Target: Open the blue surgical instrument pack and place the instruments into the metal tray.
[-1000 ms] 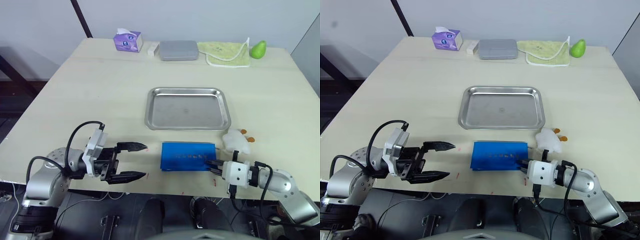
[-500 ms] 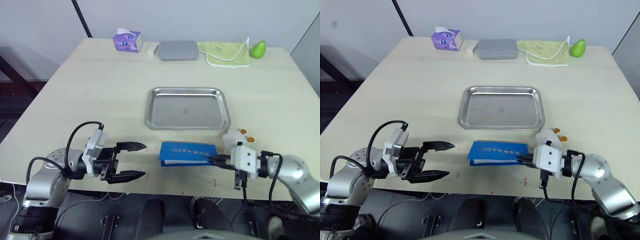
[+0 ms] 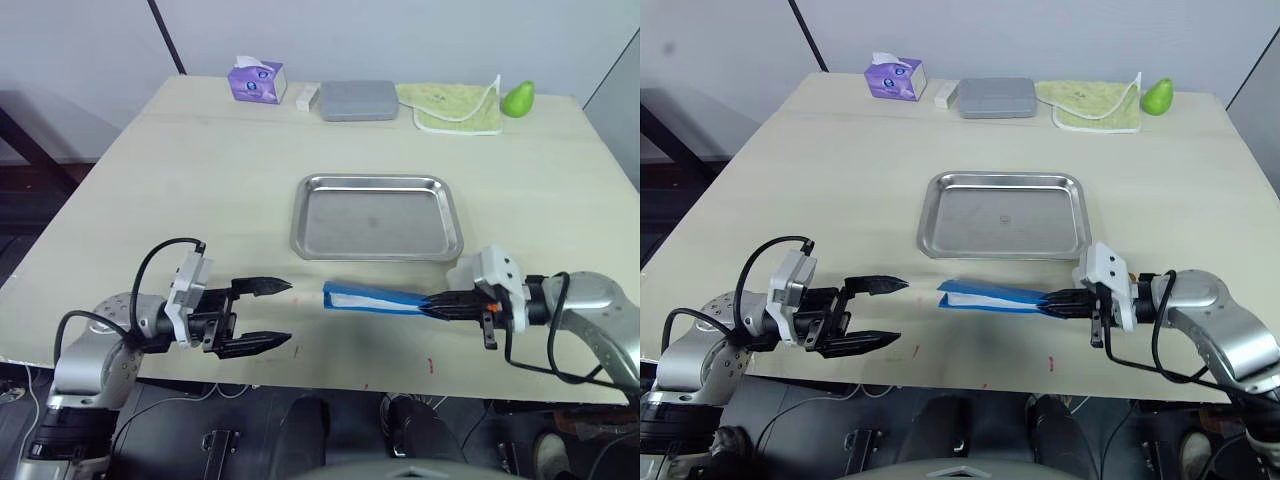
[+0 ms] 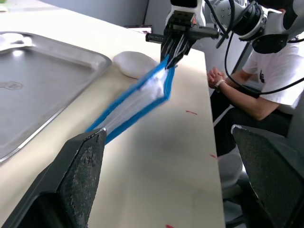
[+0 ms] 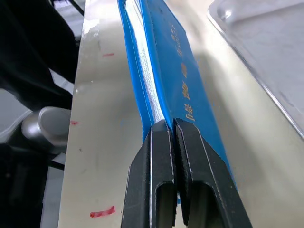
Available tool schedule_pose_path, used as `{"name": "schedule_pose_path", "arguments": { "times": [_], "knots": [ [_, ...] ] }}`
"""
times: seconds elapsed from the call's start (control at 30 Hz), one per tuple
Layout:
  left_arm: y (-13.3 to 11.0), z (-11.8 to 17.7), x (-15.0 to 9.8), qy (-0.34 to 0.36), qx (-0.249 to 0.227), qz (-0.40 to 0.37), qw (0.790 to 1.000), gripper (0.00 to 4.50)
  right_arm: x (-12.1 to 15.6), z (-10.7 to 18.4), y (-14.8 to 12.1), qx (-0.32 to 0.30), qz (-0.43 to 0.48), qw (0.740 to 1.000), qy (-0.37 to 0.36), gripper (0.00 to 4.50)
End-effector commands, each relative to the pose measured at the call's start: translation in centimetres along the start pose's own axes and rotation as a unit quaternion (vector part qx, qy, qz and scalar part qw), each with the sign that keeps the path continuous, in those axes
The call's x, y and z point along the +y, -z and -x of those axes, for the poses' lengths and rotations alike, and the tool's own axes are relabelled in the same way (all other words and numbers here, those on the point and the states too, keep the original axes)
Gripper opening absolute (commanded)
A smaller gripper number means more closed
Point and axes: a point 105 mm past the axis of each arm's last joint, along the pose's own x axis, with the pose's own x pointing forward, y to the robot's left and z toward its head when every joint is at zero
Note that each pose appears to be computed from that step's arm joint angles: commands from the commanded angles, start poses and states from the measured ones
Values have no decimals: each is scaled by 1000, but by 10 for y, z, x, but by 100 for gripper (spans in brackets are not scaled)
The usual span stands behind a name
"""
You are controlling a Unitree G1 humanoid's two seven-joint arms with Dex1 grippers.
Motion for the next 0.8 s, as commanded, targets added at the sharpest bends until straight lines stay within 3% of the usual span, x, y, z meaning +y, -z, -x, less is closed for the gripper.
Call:
{"name": "schedule_pose_path", "arguments": {
  "times": [0.03,0.17,0.8],
  "knots": [
    [-6,-1,3,1,2,-8,1000,450,1,6,0,21,-36,998,-41,2],
    [-7,-1,4,5,3,-9,1000,450,3,9,-12,47,-68,992,-92,2],
    [0,-24,18,9,0,-44,999,450,-20,-11,-3,112,-71,988,-84,2]
  ]
}}
